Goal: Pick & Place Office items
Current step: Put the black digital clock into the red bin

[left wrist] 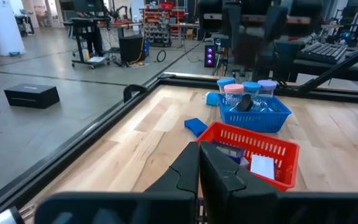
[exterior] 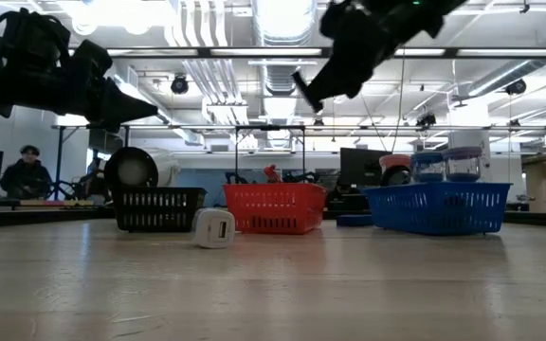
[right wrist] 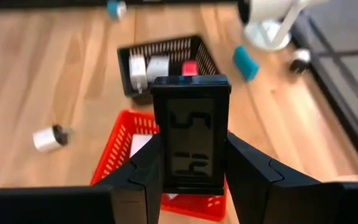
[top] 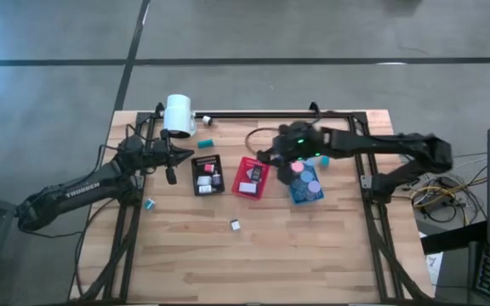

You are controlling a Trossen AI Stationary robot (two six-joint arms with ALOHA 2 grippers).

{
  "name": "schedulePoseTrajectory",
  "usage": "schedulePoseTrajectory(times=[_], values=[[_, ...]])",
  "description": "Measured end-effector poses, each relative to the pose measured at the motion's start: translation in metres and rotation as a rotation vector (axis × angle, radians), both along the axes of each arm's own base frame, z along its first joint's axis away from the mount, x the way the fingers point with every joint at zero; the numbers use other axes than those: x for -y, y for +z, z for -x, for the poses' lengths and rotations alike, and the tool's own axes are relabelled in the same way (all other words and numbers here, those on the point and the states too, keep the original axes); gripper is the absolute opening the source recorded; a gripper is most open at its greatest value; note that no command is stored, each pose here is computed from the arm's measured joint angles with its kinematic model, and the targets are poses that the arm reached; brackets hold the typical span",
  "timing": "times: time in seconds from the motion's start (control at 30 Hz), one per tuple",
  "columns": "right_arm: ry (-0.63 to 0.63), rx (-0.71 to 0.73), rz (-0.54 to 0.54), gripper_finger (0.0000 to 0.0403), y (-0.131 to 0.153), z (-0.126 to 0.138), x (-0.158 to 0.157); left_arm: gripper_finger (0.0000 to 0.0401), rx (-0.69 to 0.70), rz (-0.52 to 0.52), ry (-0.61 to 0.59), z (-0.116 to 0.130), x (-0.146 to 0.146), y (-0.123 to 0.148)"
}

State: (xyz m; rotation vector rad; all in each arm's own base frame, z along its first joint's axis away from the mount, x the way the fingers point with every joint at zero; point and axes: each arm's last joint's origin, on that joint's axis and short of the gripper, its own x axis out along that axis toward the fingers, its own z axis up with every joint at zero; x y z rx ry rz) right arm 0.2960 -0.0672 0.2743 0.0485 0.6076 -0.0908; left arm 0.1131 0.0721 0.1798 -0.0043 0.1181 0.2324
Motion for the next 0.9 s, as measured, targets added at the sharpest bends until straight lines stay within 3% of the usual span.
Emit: schedulePoseTrajectory(times=[0.3, 0.47, 0.9], values=[[-0.020, -0.346, 0.020, 0.0127, -0.028, -0.068, -0.007, 0.0019, -0.003, 0.006, 0.000, 0.000, 0.000, 0.000], [0.012, -0.462, 0.008, 0.0127, -0.048, -0.094, -0.014, 0.0019, -0.001, 0.013, 0.001, 0.000, 0.000, 0.000], [0.006, -0.597, 0.008, 0.0127, -0.085, -0.109, -0.017, 0.0019, -0.002, 0.014, 0.000, 0.000, 0.000, 0.000]])
